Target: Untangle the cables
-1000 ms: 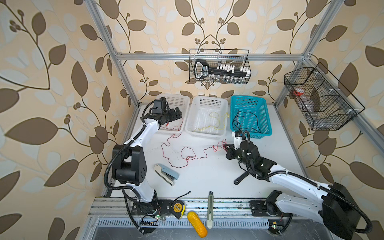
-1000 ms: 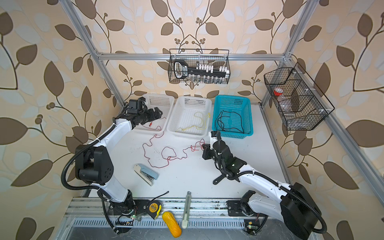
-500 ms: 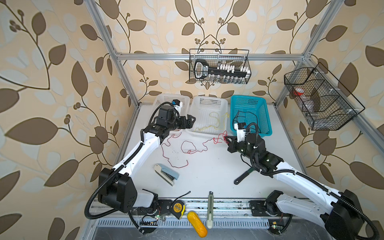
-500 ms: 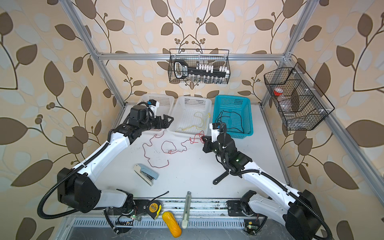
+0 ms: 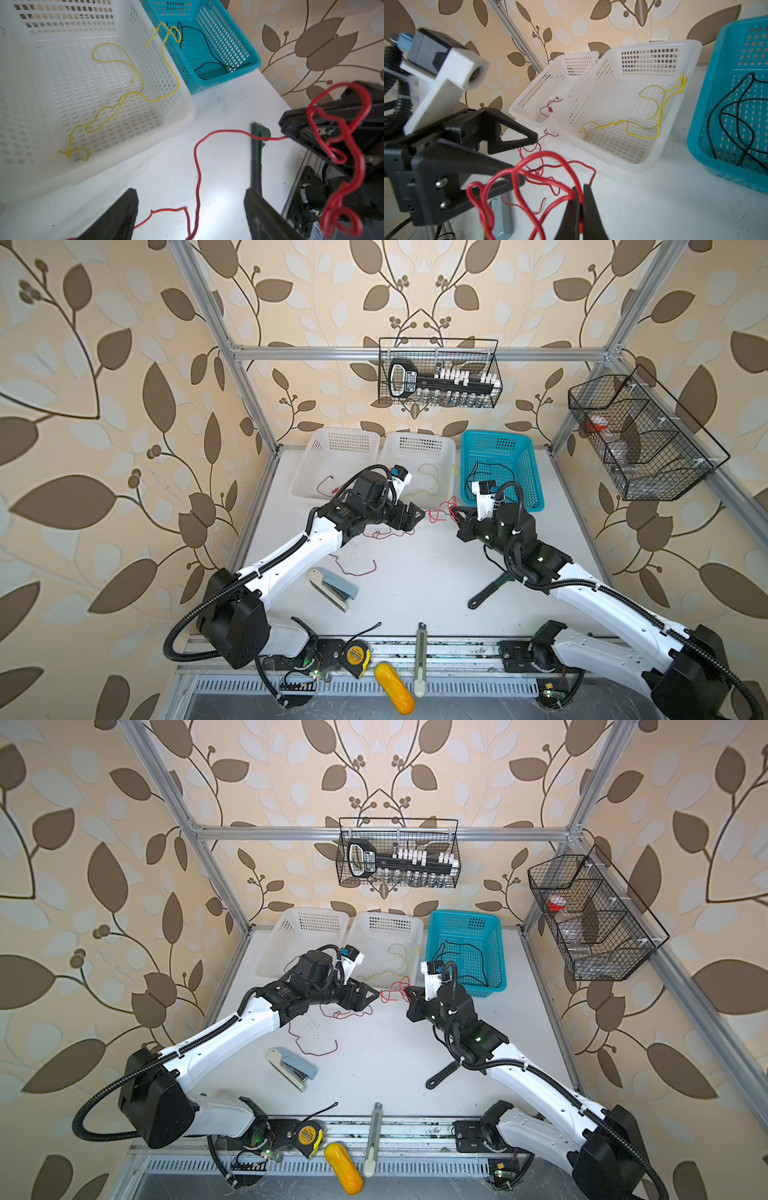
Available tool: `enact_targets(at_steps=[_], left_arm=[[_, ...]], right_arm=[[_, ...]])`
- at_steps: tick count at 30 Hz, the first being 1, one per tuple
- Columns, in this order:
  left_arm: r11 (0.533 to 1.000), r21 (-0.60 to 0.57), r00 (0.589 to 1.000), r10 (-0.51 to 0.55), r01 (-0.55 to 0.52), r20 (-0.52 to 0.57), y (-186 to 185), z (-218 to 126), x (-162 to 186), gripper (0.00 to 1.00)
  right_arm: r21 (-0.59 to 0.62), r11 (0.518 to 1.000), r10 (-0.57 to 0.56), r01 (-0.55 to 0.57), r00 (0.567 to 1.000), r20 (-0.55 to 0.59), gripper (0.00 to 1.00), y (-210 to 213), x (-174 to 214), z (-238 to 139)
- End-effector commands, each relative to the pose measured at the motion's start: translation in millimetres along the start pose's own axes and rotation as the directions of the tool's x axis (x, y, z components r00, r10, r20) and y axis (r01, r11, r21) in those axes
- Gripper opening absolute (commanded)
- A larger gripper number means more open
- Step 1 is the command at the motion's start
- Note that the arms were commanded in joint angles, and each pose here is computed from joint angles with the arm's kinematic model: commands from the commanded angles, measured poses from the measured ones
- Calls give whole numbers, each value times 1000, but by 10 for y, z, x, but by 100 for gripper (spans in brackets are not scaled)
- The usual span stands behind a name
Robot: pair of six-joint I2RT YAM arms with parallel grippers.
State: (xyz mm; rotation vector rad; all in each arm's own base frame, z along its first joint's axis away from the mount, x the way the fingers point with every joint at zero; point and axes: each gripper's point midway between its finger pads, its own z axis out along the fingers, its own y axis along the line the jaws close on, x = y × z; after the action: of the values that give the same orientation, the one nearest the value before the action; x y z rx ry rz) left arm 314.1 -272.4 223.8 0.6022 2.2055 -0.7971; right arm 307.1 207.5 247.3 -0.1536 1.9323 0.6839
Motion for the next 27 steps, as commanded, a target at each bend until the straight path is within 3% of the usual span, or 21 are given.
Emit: enact_targets(at_steps=[1,7,12,17,20,27], left_arm=[[999,-31,998,17,-18,-52,72,81,148,74],[999,-43,995,12,-16,-100,82,174,282,52],[999,-44,991,14,-20,-133,85,243,334,40],[998,-53,991,22,-29,-130,83,265,314,13],[998,-60,993,20,-28,-119,90,268,277,4],[998,-60,995,15,-21,-103,86,275,240,0]], right_arm=[[0,1000,-4,4,999,52,0,34,-194,-74],[13,1000,-4,3,998,68,0,15,-226,-112],[19,1000,-2,0,997,78,0,4,-249,-133],[24,1000,-3,1,997,82,0,-12,-247,-148],[30,1000,-4,1,997,78,0,-29,-222,-143],[37,999,-6,4,998,67,0,-57,-168,-133]])
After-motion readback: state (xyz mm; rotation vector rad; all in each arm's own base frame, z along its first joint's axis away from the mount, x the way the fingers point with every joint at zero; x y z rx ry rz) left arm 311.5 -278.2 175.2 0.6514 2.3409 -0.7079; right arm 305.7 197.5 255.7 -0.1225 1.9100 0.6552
